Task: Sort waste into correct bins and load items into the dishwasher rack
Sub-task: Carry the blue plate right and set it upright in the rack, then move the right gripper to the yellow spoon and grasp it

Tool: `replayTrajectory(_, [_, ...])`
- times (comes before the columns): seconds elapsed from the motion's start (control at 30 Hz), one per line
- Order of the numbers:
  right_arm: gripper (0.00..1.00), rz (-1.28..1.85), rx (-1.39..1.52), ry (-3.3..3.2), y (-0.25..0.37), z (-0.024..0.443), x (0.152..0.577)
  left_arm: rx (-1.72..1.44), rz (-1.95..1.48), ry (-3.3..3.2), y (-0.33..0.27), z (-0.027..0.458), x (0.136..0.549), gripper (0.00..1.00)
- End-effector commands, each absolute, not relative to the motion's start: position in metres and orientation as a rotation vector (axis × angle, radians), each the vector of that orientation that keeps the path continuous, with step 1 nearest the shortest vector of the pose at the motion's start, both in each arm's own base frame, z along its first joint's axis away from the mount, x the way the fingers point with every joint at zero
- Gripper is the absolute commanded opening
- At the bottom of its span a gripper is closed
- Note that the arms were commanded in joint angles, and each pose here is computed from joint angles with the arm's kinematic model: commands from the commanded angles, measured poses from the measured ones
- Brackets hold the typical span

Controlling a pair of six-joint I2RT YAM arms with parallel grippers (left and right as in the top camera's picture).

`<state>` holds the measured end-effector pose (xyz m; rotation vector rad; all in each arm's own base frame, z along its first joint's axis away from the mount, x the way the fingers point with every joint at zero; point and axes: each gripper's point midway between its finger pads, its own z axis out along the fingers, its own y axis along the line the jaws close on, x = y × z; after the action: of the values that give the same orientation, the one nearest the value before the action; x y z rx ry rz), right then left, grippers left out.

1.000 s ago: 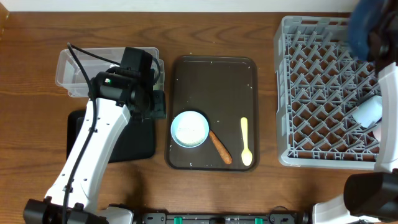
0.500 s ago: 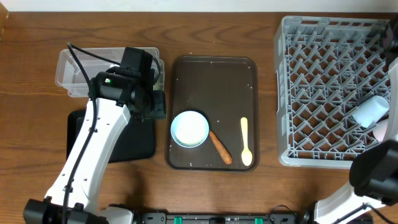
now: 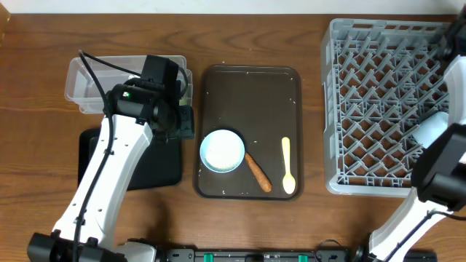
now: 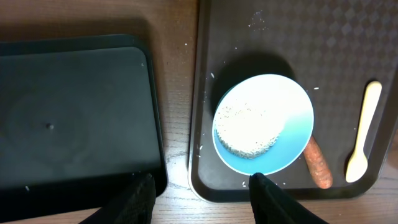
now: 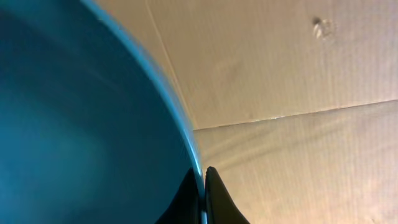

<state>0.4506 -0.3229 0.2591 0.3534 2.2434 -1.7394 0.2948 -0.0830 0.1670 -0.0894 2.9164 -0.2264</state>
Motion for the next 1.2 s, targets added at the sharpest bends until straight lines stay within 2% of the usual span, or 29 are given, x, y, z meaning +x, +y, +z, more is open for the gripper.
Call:
replayTrajectory(0.0, [0.01, -1.755, 0.342, 2.268, -0.317, 0.241, 0.458, -0.087, -0.206, 2.919, -0.080, 0.166, 0.293, 0.51])
replayTrajectory(0.27, [0.01, -1.659, 0.366, 2.277, -0.280, 0.223, 0.469, -0.093, -0.207, 2.918, -0.080, 0.166, 0.293, 0.51])
replayTrajectory(0.37, [0.15, -1.645, 0.328, 2.329, -0.264, 0.212, 0.467, -0.093, -0.207, 2.919, -0.080, 0.166, 0.293, 0.51])
replayTrajectory(0.5, [0.49, -1.603, 0.377, 2.358, -0.252, 0.201, 0.459, -0.093, -0.207, 2.919, -0.080, 0.166, 0.293, 0.51])
replayTrajectory(0.6, [0.65, -1.559, 0.399, 2.403, -0.248, 0.190, 0.452, -0.093, -0.206, 2.919, -0.080, 0.166, 0.293, 0.51])
replayTrajectory(0.63, [0.68, -1.547, 0.401, 2.417, -0.246, 0.188, 0.449, -0.093, -0.207, 2.919, -0.080, 0.166, 0.293, 0.51])
replayTrajectory(0.8, [0.72, -1.363, 0.392, 2.463, -0.234, 0.195, 0.449, -0.093, -0.206, 2.919, -0.080, 0.166, 0.293, 0.52])
replayTrajectory(1.03, [0.89, -0.990, 0.373, 2.339, -0.201, 0.272, 0.448, -0.093, -0.206, 2.919, -0.080, 0.166, 0.293, 0.52])
replayTrajectory(1.17, [0.92, -0.615, 0.229, 2.333, -0.152, 0.298, 0.448, -0.092, -0.206, 2.919, -0.080, 0.166, 0.293, 0.52])
